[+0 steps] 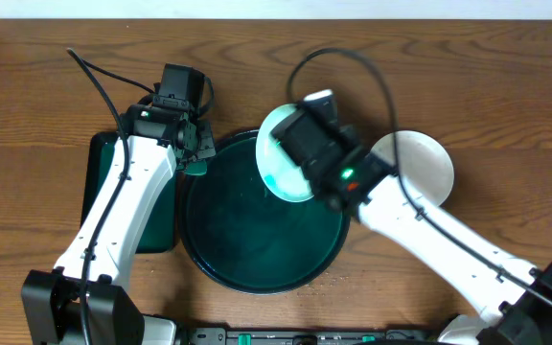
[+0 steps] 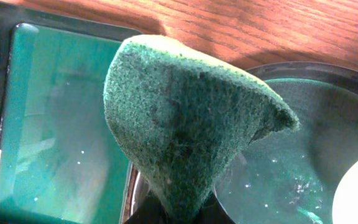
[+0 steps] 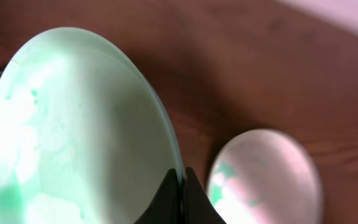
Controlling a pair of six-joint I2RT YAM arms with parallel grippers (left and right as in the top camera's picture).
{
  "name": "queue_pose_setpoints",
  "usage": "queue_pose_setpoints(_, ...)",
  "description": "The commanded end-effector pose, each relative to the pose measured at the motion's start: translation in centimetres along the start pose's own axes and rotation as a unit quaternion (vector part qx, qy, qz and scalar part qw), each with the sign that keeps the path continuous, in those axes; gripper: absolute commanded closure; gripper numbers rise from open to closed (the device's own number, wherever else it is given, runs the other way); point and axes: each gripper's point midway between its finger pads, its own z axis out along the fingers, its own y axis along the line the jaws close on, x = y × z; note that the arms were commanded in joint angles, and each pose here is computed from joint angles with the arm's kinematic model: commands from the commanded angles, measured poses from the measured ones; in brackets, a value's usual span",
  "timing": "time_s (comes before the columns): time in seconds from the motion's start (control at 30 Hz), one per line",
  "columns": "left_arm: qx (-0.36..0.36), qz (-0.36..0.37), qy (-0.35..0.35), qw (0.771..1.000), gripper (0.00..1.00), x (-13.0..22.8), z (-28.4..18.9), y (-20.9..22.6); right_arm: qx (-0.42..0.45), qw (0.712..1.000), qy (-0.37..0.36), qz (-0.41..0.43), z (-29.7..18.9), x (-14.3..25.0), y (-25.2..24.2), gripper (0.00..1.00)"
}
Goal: Clean dirty plates on tray and stack at the side
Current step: 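Lift the scrubbed plate with right gripper and carry it right, then set the plate on the right stack and open the right gripper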
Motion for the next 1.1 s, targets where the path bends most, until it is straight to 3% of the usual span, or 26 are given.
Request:
queue_pose_setpoints(0.0,-0.006,0.002,0.001,1.0,0.93,0.0,0.2,0.2,-0.165,0.979,0.079,0.086,0.8,0.6,1.2,0.99)
queue_pose_setpoints(0.1,-0.006,0.002,0.003,1.0,0.93,0.1,0.2,0.2,-0.229,0.954,0.119,0.151,1.6,0.6,-1.4,0.99)
queue_pose_setpoints(0.2,-0.007,0.003,0.004,1.0,0.92,0.2,0.3,0.2,-0.232,0.942,0.139,0.2,2.3,1.0,-5.4,0.99)
queue_pose_setpoints(0.5,-0.007,0.003,0.004,1.0,0.93,0.1,0.3,0.2,-0.137,0.91,0.209,0.33,3.4,6.8,-18.4,0.99)
queue_pose_setpoints(0.63,-0.006,0.003,0.004,1.0,0.93,0.2,0.3,0.2,-0.048,0.899,0.242,0.361,4.3,11.2,-22.8,0.99)
queue_pose_setpoints(0.87,-0.003,0.003,0.005,1.0,0.93,0.2,0.3,0.1,-0.018,0.883,0.269,0.383,6.7,16.5,-22.3,0.99)
queue_pose_setpoints(1.07,-0.004,0.005,0.007,1.0,0.92,0.3,0.3,0.2,-0.023,0.883,0.268,0.385,7.6,17.6,-21.7,0.98)
